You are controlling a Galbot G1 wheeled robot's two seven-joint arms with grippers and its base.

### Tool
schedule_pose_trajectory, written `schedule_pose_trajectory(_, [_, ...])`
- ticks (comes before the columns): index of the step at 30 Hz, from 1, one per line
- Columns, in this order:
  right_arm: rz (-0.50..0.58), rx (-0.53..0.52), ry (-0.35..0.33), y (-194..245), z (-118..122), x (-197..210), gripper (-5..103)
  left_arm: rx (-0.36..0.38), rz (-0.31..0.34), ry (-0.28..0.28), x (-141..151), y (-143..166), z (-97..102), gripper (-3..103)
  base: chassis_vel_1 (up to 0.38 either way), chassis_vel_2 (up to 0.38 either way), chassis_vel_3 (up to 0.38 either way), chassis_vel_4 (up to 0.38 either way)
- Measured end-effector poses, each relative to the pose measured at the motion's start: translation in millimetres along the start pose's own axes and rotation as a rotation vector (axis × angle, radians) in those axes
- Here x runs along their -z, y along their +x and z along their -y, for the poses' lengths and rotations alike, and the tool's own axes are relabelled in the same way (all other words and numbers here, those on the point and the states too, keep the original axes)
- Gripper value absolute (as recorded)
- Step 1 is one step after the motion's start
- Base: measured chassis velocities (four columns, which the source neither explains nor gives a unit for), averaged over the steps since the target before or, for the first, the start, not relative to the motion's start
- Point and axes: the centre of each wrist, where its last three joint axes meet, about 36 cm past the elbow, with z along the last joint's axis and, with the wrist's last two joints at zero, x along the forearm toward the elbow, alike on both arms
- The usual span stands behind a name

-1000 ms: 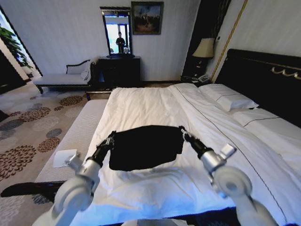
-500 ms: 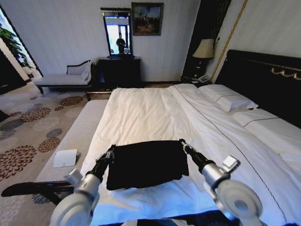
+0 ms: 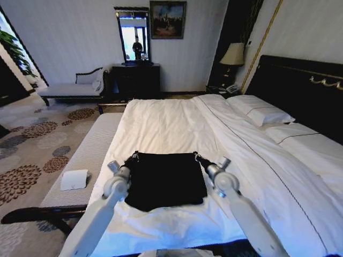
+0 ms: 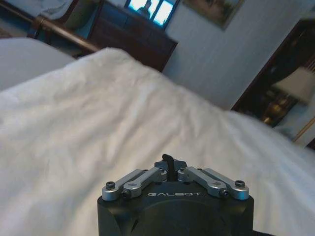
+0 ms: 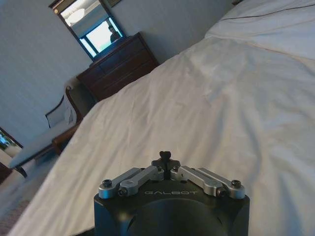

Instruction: Fold the clothes on the bed.

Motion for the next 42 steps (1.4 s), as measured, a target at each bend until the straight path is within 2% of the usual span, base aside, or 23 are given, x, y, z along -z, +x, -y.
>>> schedule_pose_trajectory(1, [0.0, 0.0, 0.0, 0.0, 0.0, 0.0, 1, 0.0, 0.0, 0.0, 0.0, 0.0, 0.0, 4, 0.0, 0.0, 0.0, 0.0])
schedule_pose_trajectory(3, [0.01, -0.012, 0.039, -22.0, 5.7, -7.6, 1, 0.009, -0.002, -0.009, -4.1, -20.3, -0.3, 4, 0.0, 0.0, 0.0, 0.0])
schedule_pose_trajectory(6, [0.018, -0.027, 0.049, -38.1, 7.8, -11.0, 1, 0.008, 0.008, -0.01, -1.4, -38.2, 2.9, 4, 0.0, 0.0, 0.0, 0.0])
schedule_pose_trajectory(9, [0.059, -0.045, 0.065, -62.7, 7.8, -9.5, 1, 0.005, 0.03, -0.003, 6.6, -71.4, 12.1, 4, 0.0, 0.0, 0.0, 0.0])
schedule_pose_trajectory(15, [0.102, -0.081, 0.1, -79.9, 14.6, -12.6, 1, 0.004, 0.033, -0.004, 5.5, -97.8, 12.9, 4, 0.0, 0.0, 0.0, 0.0])
schedule_pose_trajectory(18, [0.117, -0.089, 0.12, -81.3, 17.5, -17.4, 1, -0.004, 0.033, 0.003, 1.3, -100.5, 10.0, 4, 0.0, 0.0, 0.0, 0.0])
schedule_pose_trajectory(24, [0.13, -0.093, 0.227, -68.3, 27.3, -64.6, 1, -0.027, 0.034, 0.019, -20.5, -96.1, -3.3, 4, 0.0, 0.0, 0.0, 0.0])
schedule_pose_trajectory(30, [0.198, -0.074, 0.325, -49.2, 38.2, -97.9, 1, -0.03, 0.051, -0.016, -42.9, -83.8, -12.8, 4, 0.0, 0.0, 0.0, 0.0])
schedule_pose_trajectory(32, [0.208, -0.072, 0.335, -46.8, 39.1, -100.6, 1, -0.029, 0.05, -0.018, -46.6, -81.9, -13.9, 4, 0.0, 0.0, 0.0, 0.0])
schedule_pose_trajectory(41, [0.297, -0.05, 0.503, -19.0, 49.4, -130.4, 1, -0.042, 0.091, -0.079, -82.8, -59.8, -23.0, 4, 0.0, 0.0, 0.0, 0.0])
schedule_pose_trajectory(42, [0.297, -0.05, 0.503, -19.0, 49.4, -130.4, 1, -0.042, 0.091, -0.079, -82.8, -59.8, -23.0, 4, 0.0, 0.0, 0.0, 0.0])
